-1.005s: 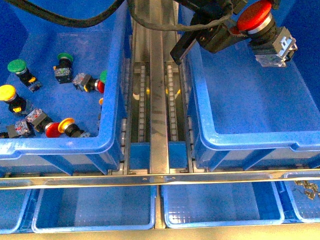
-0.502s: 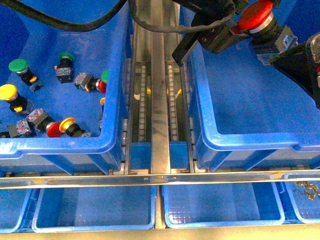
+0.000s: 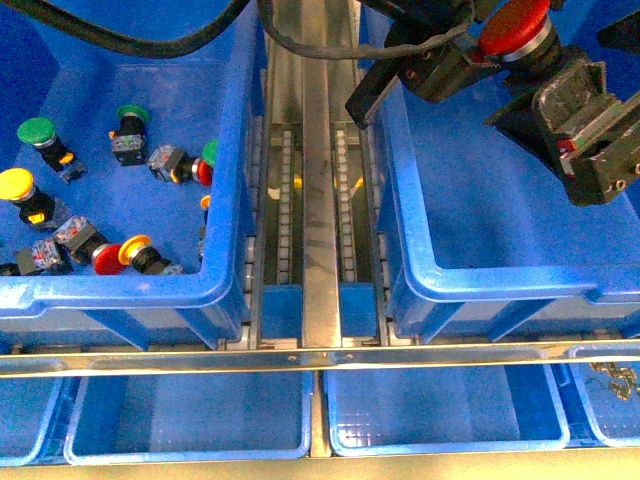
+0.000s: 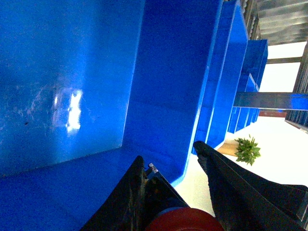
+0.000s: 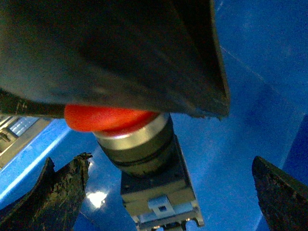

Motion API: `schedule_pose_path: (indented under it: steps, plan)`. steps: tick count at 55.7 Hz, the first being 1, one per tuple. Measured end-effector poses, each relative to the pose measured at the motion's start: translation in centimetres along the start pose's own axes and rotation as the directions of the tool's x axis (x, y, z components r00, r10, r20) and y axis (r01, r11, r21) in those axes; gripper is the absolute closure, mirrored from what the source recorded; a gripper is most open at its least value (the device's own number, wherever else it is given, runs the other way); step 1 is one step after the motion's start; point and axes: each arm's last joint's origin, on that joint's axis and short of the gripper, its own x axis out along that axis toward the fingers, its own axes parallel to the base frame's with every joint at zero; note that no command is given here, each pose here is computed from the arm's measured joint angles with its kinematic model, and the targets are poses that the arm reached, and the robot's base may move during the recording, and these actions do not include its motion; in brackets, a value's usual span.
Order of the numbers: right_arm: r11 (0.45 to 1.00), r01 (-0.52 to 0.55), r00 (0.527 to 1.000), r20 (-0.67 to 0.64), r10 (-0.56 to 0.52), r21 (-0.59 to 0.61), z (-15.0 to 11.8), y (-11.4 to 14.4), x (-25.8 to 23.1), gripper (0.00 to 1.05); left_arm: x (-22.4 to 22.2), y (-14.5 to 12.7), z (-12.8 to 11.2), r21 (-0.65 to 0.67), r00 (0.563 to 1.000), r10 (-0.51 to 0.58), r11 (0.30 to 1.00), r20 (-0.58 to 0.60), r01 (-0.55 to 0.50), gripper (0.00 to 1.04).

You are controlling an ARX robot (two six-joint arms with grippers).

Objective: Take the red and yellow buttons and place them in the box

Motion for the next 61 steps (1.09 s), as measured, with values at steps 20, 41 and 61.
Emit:
schedule_pose_path:
  steps: [20, 41, 61]
  plan:
    - [0.995, -0.077, 0.997, -0.009, 0.077, -0.059, 0.6, 1.0, 0.6, 0.33, 0.0, 0.0, 0.0, 0.000, 1.000, 0.000, 1.000, 0.000, 0.000, 0.73]
    - [0.995, -0.049, 0.999, -0.027, 0.046, -0.089, 0.6, 0.9, 0.6, 0.78, 0.0, 0.0, 0.0, 0.018, 1.000, 0.003, 1.000, 0.001, -0.003, 0.73]
    - [0.996, -0.071, 0.997, -0.003, 0.071, -0.046, 0.7, 1.0, 0.3, 0.79, -0.4, -0.5, 0.5, 0.054, 0.998, -0.038, 0.998, 0.058, 0.035, 0.47]
